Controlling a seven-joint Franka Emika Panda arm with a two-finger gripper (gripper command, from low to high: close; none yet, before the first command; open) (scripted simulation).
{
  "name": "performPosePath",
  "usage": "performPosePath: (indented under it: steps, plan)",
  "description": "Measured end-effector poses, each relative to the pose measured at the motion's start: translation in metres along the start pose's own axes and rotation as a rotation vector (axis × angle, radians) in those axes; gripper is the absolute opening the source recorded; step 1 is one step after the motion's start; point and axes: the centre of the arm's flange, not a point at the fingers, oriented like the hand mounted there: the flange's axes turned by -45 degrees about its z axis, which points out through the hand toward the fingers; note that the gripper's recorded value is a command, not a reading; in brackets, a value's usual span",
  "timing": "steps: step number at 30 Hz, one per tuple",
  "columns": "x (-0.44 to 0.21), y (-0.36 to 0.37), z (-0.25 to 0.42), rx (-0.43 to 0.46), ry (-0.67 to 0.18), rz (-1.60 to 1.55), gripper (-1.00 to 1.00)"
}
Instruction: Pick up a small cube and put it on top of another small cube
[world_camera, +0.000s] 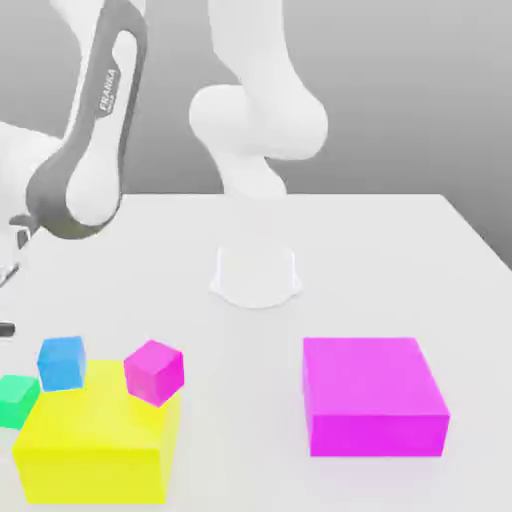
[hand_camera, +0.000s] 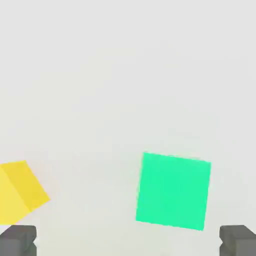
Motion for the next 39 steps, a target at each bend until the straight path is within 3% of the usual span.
performPosePath:
  steps: [3, 4, 11, 19, 26, 33, 38, 39]
  plan:
    - [0.002, 0.003, 0.04, -0.006, -0.005, 0.017, 0.0]
    - [0.001, 0.004, 0.051, -0.006, -0.006, 0.018, -1.0]
    - [0.002, 0.004, 0.054, -0.005, -0.005, 0.019, -1.0]
    - [-0.001, -0.008, -0.022, 0.004, 0.002, -0.093, -1.0]
    - [-0.092, -0.045, -0.096, 0.015, -0.006, -0.516, -1.0]
    - [-0.193, -0.023, -0.145, -0.005, -0.024, -0.735, -1.0]
    - [-0.215, -0.017, -0.106, -0.003, -0.009, -0.763, -1.0]
    - [-0.216, -0.016, -0.096, -0.003, -0.009, -0.764, 1.0]
